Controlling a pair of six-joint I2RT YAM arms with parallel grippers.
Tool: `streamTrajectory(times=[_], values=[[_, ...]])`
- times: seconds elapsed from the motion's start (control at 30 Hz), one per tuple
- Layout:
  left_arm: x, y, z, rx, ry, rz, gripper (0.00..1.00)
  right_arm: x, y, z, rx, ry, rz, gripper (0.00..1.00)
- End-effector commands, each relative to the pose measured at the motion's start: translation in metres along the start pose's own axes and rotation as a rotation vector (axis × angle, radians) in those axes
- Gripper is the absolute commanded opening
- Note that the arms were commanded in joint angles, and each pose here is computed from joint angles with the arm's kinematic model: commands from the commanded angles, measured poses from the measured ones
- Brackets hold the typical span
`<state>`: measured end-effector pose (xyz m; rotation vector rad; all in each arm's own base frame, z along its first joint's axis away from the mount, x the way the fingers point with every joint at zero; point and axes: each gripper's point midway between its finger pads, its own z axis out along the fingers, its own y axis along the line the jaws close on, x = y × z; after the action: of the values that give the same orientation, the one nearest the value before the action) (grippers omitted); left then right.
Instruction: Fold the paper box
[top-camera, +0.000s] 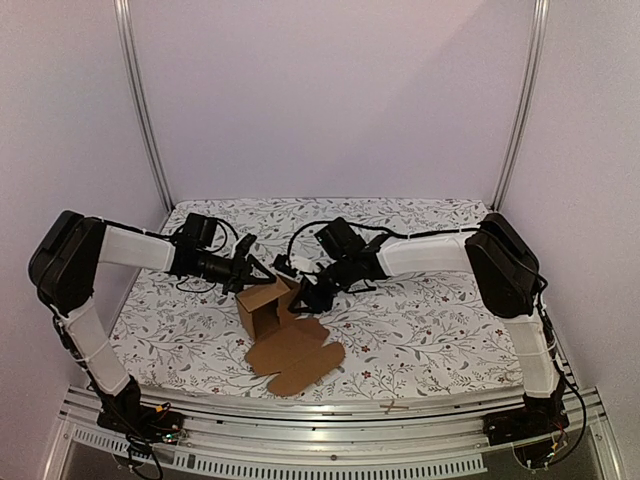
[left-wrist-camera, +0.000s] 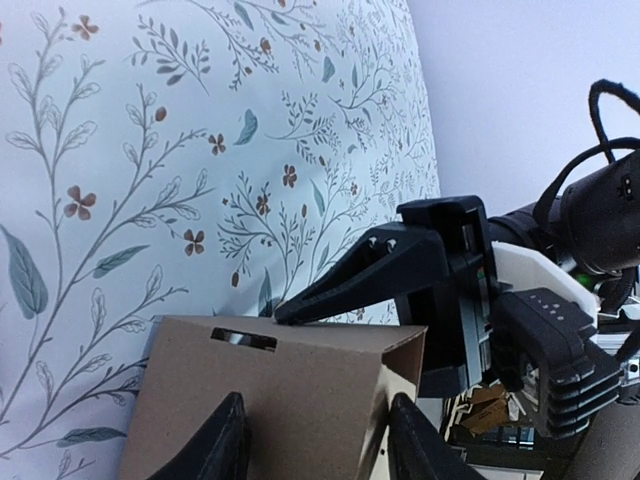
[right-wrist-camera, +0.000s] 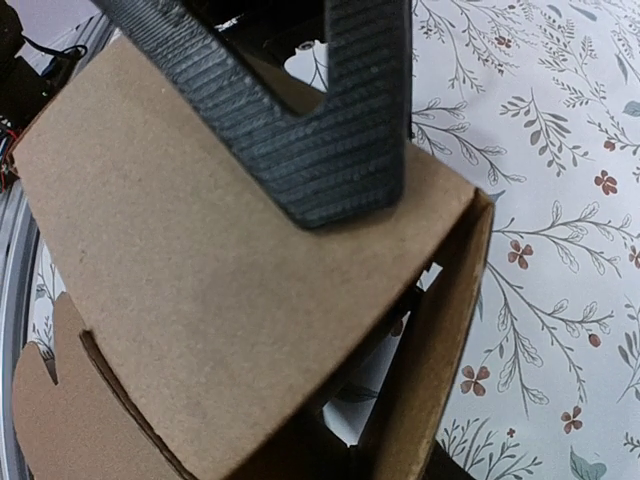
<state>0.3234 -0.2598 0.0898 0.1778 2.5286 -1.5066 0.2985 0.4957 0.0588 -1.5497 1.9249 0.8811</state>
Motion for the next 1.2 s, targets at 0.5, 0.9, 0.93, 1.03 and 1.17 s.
streamTrajectory(times=[0.5, 0.9, 0.93, 1.03, 1.17], values=[[-0.006, 0.003, 0.012, 0.15, -0.018, -0.122, 0.47, -0.04, -0.02, 0.016, 0.124, -0.09, 0.122, 0.27], [-0.027, -0.005, 0.014, 0.236, -0.091, -0.193, 0.48, -0.062, -0.024, 0.015, 0.305, -0.031, 0.213, 0.3], [-0.027, -0.005, 0.014, 0.239, -0.095, -0.198, 0.48, -0.067, -0.022, 0.014, 0.292, -0.041, 0.218, 0.3], [-0.027, -0.007, 0.012, 0.247, -0.104, -0.197, 0.48, -0.08, -0.022, 0.006, 0.298, -0.062, 0.202, 0.21], [-0.029, -0.007, 0.012, 0.248, -0.112, -0.2, 0.48, -0.073, -0.032, 0.005, 0.347, -0.045, 0.196, 0.01]])
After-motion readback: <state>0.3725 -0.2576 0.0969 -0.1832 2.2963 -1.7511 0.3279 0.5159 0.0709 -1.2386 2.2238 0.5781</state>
